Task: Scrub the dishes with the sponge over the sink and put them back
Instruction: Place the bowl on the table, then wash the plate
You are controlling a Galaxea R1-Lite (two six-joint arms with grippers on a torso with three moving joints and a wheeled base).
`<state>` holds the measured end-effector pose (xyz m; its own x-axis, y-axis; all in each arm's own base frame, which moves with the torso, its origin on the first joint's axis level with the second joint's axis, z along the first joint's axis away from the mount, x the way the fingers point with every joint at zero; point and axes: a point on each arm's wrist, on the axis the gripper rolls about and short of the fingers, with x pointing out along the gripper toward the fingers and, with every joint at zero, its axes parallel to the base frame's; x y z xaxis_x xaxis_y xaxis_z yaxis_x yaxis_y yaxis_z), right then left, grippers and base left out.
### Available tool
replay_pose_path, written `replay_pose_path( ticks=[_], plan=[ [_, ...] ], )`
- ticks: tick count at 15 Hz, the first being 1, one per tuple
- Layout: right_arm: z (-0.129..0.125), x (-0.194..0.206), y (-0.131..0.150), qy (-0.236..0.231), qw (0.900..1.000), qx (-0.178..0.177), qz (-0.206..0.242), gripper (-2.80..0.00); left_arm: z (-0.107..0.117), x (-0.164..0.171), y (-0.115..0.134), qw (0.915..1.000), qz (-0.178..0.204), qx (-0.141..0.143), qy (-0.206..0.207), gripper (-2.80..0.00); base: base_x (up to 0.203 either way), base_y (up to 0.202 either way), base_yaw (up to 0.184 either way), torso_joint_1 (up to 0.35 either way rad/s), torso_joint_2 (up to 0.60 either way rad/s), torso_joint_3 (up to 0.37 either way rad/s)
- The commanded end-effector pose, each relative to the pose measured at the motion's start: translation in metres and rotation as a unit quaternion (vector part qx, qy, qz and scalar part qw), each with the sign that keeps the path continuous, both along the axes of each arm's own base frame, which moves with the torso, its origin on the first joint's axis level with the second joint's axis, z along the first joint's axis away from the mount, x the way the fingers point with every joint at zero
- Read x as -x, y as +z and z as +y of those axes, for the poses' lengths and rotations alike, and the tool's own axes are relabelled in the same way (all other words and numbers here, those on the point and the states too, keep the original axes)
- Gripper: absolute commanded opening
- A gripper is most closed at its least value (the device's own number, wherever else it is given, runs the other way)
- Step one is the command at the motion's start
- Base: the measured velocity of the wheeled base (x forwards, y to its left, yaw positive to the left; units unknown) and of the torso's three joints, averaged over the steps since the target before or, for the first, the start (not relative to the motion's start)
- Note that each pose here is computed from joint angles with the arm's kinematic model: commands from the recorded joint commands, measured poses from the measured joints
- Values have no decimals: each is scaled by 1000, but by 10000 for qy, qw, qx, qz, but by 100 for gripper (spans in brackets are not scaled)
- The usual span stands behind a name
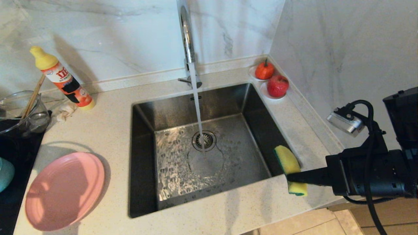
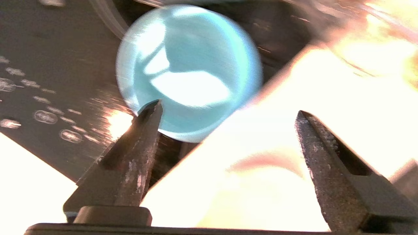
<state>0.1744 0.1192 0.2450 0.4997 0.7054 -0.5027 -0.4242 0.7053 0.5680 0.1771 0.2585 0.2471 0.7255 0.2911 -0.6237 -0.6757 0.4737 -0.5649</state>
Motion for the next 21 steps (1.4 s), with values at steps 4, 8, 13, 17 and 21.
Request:
replay_pose_path(
  ticks=[4,8,13,17,21],
  plan=[
    [-3,5,5,2,9999,-78,-74,-280,-61,13,61,9947,-498,-349,-826,-280,0,0,0,0,0,0],
    [-3,5,5,-13,10000,-79,-56,-280,-72,10,52,9897,-249,-448,-1337,-280,0,0,0,0,0,0],
    [-4,7,6,-16,9999,-97,-85,-280,-90,-4,11,9745,338,-379,-2186,-280,0,0,0,0,0,0],
    [-5,7,6,-19,9999,-86,-86,-280,-85,-9,-14,9638,874,-531,-2463,0,0,0,0,0,0,0],
    [-5,7,2,-15,10000,-45,-33,-280,-79,-13,-21,9544,1286,-801,-2573,0,0,0,0,0,0,0]
  ],
)
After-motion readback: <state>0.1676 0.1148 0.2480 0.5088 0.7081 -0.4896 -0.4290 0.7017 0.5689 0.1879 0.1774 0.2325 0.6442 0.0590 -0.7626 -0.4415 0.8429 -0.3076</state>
